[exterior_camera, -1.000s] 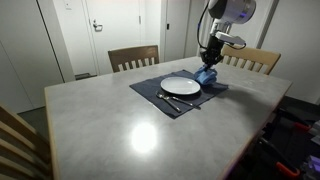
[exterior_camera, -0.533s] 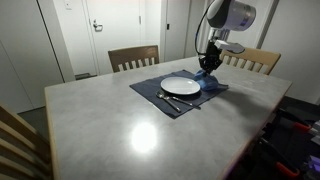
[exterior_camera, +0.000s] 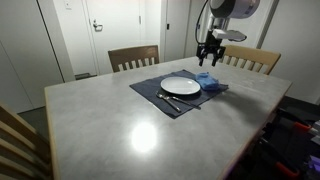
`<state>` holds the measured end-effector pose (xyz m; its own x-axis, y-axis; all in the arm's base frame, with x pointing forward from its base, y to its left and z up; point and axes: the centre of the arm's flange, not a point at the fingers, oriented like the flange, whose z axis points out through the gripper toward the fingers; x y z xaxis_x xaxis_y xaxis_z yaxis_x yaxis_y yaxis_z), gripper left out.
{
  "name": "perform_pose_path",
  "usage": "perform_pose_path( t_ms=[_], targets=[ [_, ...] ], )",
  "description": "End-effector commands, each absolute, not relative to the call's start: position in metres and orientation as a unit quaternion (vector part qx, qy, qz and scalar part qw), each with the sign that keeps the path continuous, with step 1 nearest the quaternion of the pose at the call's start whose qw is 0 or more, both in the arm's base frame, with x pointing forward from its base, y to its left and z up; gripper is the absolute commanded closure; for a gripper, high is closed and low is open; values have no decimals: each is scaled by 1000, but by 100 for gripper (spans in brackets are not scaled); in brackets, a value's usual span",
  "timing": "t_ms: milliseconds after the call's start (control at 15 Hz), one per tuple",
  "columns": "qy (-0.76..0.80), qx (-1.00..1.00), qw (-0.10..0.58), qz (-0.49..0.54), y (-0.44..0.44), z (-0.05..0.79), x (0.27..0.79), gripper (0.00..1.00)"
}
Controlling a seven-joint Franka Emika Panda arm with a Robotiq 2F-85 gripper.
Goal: Wipe the white plate with the blue towel
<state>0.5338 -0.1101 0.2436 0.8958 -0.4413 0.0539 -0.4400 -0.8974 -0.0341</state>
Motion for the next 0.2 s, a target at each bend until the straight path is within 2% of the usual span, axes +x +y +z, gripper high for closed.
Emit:
perform_pose_path(
  t_ms=[0, 133],
  targets=[
    [238, -971, -10, -31, -99, 293, 536, 0],
    [244, -969, -12, -35, -93, 306, 538, 0]
  ],
)
